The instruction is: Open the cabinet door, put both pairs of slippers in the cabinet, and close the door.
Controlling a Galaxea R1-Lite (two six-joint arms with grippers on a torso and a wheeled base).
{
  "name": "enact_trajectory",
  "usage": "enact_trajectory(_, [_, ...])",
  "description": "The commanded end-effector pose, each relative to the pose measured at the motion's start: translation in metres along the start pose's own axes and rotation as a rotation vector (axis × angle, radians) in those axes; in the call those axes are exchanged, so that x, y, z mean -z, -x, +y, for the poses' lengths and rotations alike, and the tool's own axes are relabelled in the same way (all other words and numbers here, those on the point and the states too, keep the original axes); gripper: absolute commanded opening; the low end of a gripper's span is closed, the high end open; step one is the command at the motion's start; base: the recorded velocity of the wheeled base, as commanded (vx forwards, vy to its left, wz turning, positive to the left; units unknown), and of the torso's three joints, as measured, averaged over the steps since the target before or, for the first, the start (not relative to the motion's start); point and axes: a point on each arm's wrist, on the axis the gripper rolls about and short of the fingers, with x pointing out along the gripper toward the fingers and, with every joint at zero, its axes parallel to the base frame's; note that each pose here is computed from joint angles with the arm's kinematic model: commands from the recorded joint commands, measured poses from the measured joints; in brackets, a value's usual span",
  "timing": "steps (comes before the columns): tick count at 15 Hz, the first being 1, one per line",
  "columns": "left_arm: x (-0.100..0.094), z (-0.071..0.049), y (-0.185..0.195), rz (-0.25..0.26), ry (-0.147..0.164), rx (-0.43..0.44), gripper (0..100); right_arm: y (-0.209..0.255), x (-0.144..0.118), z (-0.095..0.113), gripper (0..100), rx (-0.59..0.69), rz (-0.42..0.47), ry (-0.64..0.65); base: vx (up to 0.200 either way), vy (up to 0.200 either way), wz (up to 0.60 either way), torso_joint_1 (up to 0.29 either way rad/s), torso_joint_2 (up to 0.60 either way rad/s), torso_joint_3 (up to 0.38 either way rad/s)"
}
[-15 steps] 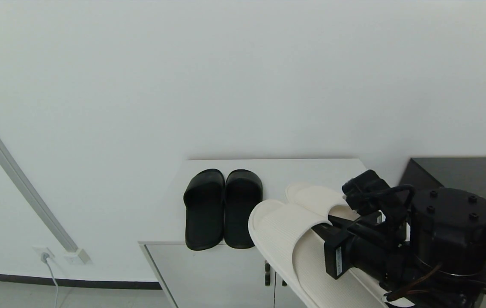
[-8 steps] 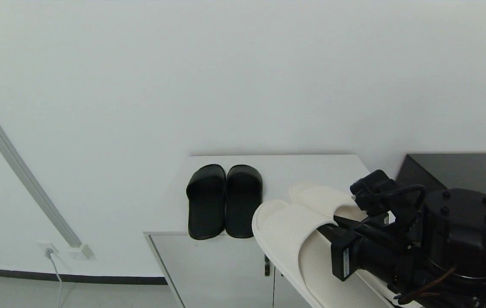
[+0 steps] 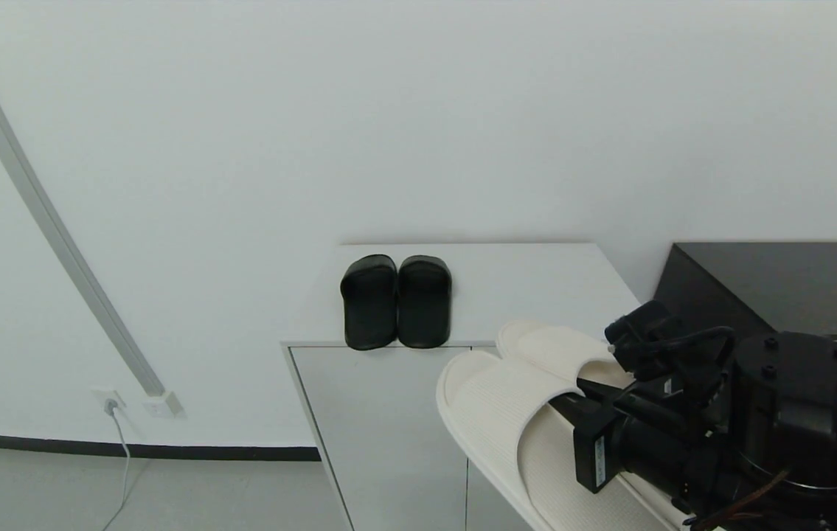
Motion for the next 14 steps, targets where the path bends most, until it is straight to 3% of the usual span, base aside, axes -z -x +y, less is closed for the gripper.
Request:
enact_trajectory(1, [0.000,0.000,0.000,0.000,0.000,0.000,0,0.000,0.001,-0.001,0,0.002,0.001,0.000,0.000,0.000,0.00,0.000,0.00,0.000])
enact_trajectory(14, [0.000,0.000,0.000,0.000,0.003,-0.001,0,-0.001,0.011,-0.004,0,0.013,0.043,0.014,0.000,0.000,0.00,0.000,0.00,0.000])
